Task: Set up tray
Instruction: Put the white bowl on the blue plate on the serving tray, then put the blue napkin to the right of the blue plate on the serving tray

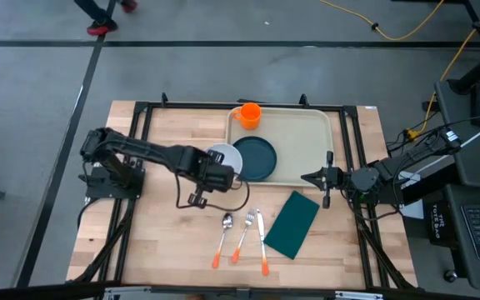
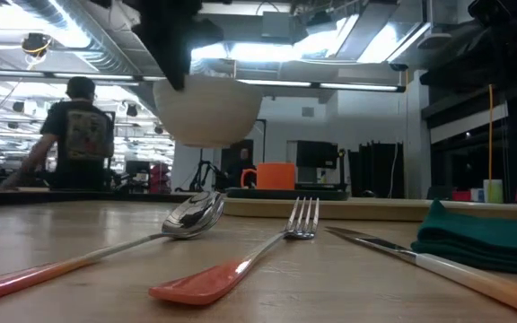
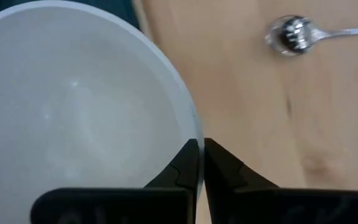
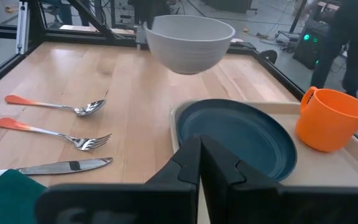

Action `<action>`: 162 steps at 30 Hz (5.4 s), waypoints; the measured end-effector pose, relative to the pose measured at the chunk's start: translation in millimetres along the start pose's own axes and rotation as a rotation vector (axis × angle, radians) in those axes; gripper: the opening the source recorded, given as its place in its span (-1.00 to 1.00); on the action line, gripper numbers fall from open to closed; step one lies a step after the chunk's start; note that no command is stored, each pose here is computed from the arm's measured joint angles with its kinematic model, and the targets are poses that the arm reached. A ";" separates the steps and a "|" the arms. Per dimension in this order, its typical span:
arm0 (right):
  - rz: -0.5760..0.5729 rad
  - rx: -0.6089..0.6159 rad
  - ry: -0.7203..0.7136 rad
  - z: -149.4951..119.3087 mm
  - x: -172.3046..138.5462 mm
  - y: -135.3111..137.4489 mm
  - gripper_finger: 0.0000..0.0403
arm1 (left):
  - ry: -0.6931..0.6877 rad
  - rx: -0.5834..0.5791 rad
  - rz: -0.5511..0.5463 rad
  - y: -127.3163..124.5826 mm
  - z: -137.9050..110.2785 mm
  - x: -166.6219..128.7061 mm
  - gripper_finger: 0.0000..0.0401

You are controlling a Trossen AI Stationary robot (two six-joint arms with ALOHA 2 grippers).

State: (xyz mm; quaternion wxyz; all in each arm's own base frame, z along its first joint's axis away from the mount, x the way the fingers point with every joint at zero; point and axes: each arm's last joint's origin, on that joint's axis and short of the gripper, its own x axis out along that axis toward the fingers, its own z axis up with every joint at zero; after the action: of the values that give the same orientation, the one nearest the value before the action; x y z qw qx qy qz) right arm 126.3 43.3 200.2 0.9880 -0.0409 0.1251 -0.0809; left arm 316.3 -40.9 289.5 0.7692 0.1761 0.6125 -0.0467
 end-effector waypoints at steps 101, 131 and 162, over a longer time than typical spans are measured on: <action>-0.002 0.015 0.019 -2.0 0.7 0.2 -0.94 | -0.201 0.178 -0.012 102.5 25.9 107.6 -0.91; -0.002 0.016 0.018 -2.0 0.7 0.2 -0.94 | -0.176 0.170 0.018 93.7 29.6 105.3 -0.65; 0.138 -0.005 0.026 -2.0 0.5 4.3 -0.94 | -0.296 -0.092 0.175 63.9 -20.4 -29.4 -0.99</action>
State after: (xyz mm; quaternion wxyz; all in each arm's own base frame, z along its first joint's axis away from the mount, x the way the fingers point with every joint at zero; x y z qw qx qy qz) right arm 126.9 47.3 197.8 0.9894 -0.0333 0.1406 -0.0127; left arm 308.6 21.2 327.5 0.8594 0.1845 0.4763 0.0232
